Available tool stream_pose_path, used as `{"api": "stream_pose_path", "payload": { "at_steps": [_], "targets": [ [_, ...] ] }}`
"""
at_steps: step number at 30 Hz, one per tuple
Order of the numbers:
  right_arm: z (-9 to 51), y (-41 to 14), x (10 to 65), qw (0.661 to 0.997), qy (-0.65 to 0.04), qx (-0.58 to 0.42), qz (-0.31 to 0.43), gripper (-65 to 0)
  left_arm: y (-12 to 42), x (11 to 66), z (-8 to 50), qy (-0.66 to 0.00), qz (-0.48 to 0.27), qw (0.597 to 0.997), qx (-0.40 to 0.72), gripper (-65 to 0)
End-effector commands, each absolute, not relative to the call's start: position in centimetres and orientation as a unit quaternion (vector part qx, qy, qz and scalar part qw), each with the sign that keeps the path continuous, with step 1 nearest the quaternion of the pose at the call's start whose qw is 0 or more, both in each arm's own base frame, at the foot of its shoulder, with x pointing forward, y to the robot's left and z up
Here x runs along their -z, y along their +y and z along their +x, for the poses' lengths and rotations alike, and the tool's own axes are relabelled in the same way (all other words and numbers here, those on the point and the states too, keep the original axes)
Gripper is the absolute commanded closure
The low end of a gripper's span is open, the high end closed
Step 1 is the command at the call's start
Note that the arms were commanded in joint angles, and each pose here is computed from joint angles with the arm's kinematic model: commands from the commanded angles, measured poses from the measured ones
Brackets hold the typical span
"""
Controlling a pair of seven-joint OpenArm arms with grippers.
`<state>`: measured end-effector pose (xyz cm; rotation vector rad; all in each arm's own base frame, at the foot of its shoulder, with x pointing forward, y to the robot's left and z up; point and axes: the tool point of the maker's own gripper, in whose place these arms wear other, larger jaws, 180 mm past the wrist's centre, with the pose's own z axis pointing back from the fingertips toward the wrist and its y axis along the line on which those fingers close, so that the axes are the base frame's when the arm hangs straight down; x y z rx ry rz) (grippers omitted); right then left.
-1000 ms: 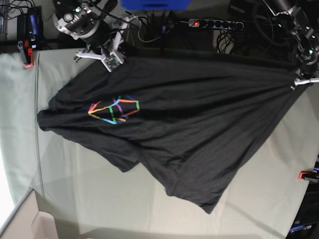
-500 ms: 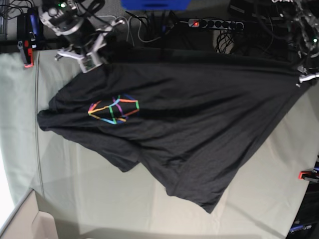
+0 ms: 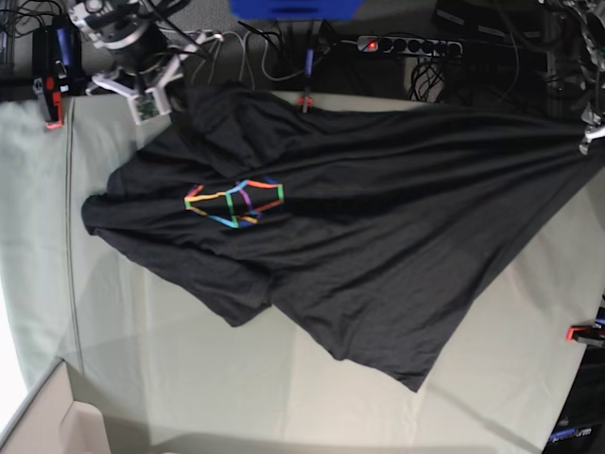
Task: Layout the t-shirt on the table in an organized manner, then fold the t-shirt properly
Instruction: 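Grasp the shirt edge near the collar with the right gripper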
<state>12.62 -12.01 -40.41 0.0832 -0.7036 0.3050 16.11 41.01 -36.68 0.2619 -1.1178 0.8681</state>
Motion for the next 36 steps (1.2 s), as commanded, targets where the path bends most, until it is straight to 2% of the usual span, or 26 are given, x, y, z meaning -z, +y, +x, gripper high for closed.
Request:
{"api": "stream_pose_path", "payload": {
  "at_steps": [1,13,19,22,24,30,33,36],
  "targets": [
    [12.8,-11.8,39.9,0.922,-0.354,-0.150,0.046,0.0,41.6,35.6,16.3,-0.527,0.130,0.744,-0.390,-0.2],
    [15.8,-12.2,39.2,0.911,-0.382,-0.150,0.035,0.0,40.0,37.5,17.6,-0.513,0.106,0.759,-0.387,-0.3],
    [17.8,-15.1,39.6,0.920,-0.368,-0.134,-0.003,0.0,40.1,38.1,17.7,-0.509,0.103,0.759,-0.393,-0.4],
    [18.8,-16.5,40.0,0.922,-0.367,-0.122,-0.018,-6.3,40.1,38.1,17.7,-0.509,0.103,0.760,-0.392,-0.4],
    [19.3,-17.2,40.3,0.923,-0.366,-0.115,-0.025,-12.7,40.1,38.1,17.7,-0.509,0.104,0.760,-0.391,-0.4],
    [18.2,-15.4,41.2,0.923,-0.348,-0.166,0.014,-31.9,40.1,38.1,17.7,-0.509,0.104,0.760,-0.391,-0.3],
    [17.2,-14.5,41.6,0.923,-0.336,-0.183,0.032,-36.5,40.1,37.9,18.0,-0.511,0.103,0.758,-0.391,-0.3],
    [16.5,-14.3,42.0,0.926,-0.327,-0.185,0.037,-36.7,40.1,37.7,18.5,-0.517,0.100,0.755,-0.392,-0.2]
  ]
}}
